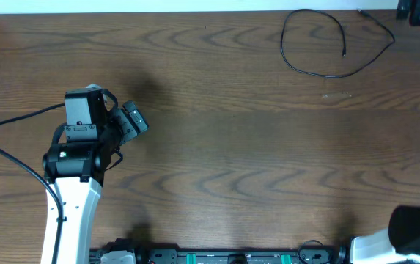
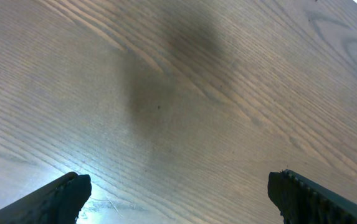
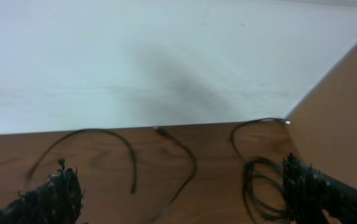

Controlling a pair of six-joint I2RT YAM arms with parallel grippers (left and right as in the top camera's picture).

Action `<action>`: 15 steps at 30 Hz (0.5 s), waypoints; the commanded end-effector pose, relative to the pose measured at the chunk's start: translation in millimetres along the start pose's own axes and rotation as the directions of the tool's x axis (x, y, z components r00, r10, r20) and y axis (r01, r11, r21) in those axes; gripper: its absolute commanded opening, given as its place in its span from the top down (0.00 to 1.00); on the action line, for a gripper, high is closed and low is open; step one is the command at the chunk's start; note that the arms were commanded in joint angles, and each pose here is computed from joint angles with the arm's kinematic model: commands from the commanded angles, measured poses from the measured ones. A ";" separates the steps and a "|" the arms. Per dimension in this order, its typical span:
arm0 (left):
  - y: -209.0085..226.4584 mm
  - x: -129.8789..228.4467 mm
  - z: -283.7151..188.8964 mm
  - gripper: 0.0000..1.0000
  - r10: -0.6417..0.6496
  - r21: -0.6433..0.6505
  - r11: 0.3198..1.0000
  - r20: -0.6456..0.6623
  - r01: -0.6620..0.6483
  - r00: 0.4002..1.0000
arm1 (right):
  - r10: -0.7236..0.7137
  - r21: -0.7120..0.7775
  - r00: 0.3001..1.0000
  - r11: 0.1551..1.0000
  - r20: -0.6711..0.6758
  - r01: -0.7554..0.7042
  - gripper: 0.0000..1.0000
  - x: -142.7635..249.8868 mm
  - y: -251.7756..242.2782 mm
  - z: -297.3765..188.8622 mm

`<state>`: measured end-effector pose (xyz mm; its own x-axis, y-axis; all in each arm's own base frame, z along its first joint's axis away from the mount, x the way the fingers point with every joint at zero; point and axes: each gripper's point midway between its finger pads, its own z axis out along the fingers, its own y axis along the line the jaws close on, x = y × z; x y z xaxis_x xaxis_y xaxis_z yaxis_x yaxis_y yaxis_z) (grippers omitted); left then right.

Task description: Untangle cables

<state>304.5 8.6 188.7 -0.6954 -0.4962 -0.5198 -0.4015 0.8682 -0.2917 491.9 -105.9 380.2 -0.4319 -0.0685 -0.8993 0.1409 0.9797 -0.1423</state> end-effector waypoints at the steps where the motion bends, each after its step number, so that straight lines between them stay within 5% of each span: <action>1: 2.0 -3.4 -2.5 0.02 -0.005 -0.010 1.000 0.013 0.005 1.000 | -0.001 -0.074 1.000 0.997 -0.004 0.001 0.01 8.1 13.5 -24.0; 15: 2.0 -3.4 -2.5 0.02 -0.005 -0.010 1.000 0.013 0.005 1.000 | 0.021 -0.283 0.987 0.959 0.161 0.026 0.01 95.8 68.7 -77.2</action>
<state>304.4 8.6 188.7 -0.6956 -0.4963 -0.5195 -0.4016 0.8682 -0.2915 408.2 -53.5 315.6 -0.3418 -0.0825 -0.9361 -0.0285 0.9966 -0.0775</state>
